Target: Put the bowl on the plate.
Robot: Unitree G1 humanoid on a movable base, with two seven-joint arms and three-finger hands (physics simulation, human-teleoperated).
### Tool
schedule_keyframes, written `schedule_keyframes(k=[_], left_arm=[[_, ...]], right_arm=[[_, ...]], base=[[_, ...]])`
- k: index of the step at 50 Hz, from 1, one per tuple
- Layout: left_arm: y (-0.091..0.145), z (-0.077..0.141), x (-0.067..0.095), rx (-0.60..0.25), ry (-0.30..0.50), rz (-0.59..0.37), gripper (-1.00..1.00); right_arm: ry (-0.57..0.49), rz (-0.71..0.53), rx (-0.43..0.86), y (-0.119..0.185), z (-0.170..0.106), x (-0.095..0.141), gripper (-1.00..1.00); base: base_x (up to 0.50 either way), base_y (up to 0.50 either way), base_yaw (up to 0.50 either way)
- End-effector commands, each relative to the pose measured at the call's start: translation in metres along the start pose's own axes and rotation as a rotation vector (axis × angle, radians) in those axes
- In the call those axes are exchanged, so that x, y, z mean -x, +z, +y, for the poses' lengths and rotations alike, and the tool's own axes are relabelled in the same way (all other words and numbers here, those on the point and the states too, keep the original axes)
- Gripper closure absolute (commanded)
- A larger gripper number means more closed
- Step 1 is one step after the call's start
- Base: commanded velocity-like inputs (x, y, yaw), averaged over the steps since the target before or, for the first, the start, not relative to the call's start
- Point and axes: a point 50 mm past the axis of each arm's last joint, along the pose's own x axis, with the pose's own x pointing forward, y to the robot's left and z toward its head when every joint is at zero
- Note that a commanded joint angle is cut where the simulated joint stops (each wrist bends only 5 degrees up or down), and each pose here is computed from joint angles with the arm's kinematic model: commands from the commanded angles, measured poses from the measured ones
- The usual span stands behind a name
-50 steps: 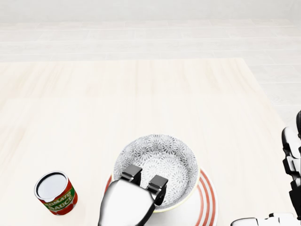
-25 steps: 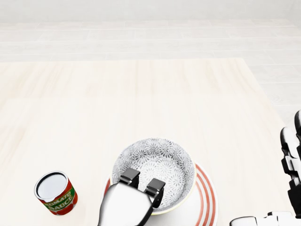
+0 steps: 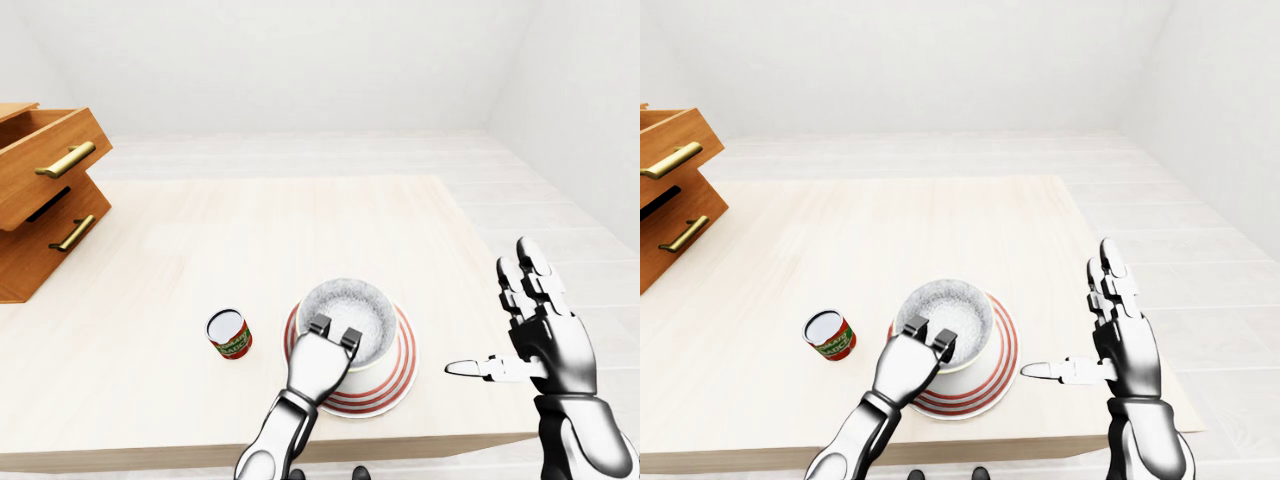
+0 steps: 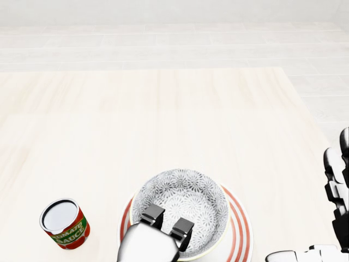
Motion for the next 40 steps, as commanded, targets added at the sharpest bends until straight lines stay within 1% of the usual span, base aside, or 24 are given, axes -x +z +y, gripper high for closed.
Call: schedule_keyframes(k=[1, 15, 23, 40], left_arm=[[0.002, 0.001, 0.001, -0.023, 0.047, -0.013, 1.00], [0.000, -0.004, 0.002, -0.021, 0.037, -0.009, 1.00], [-0.004, -0.007, -0.002, -0.022, 0.031, 0.004, 1.00], [-0.004, -0.011, -0.002, -0.018, 0.021, 0.006, 1.00]], right_arm=[[0.002, 0.008, -0.002, -0.002, 0.001, 0.000, -1.00], [0.000, 0.011, -0.004, -0.002, 0.000, 0.002, -1.00], [-0.002, 0.009, -0.004, -0.001, -0.001, 0.002, -1.00], [-0.003, -0.007, 0.009, 0.003, -0.001, 0.002, -1.00]], base=[[0.00, 0.00, 0.00], [0.00, 0.00, 0.00], [0.00, 0.00, 0.00], [0.00, 0.00, 0.00]])
